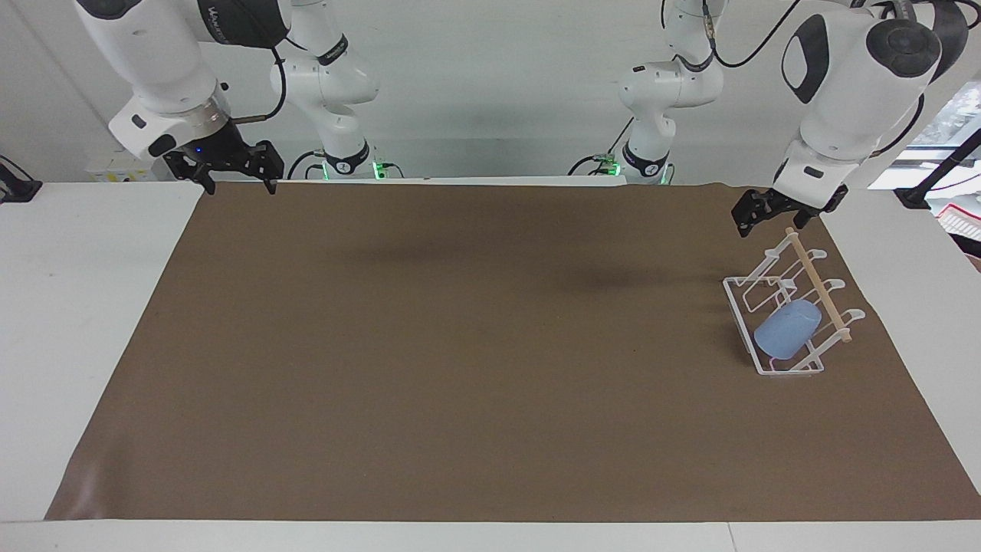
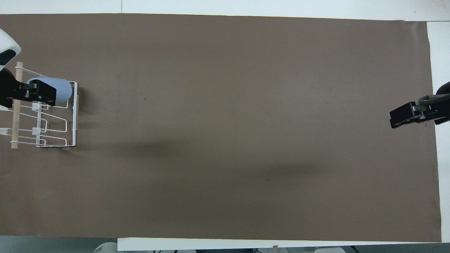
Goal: Hang cup on cup holder
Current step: 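Lower the cup onto the rack peg and release with the left gripper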
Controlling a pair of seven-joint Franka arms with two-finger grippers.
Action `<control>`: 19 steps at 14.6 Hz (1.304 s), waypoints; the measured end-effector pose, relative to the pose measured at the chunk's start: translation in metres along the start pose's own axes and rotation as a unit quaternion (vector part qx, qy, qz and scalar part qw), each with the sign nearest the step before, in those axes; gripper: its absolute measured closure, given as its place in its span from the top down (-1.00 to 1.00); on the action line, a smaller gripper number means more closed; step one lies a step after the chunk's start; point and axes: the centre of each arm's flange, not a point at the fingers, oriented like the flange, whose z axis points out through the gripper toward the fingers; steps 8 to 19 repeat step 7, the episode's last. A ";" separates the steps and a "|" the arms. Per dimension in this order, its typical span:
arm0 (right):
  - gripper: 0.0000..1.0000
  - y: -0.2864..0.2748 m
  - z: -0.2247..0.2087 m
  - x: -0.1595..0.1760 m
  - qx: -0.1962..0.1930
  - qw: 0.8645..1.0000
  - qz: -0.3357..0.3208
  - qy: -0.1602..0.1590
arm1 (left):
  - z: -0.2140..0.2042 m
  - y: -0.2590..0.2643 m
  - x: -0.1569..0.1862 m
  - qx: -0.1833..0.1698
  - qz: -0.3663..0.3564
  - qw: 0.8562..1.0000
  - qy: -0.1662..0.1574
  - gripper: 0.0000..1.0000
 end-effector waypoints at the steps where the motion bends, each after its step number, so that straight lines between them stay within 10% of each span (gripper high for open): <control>1: 0.99 0.000 0.000 0.000 0.000 1.000 0.000 0.000 | -0.006 0.001 0.000 -0.011 0.008 1.000 0.005 1.00; 19: 0.99 0.000 0.000 0.000 0.000 1.000 0.000 0.000 | -0.023 0.000 0.011 -0.052 0.026 0.998 0.023 1.00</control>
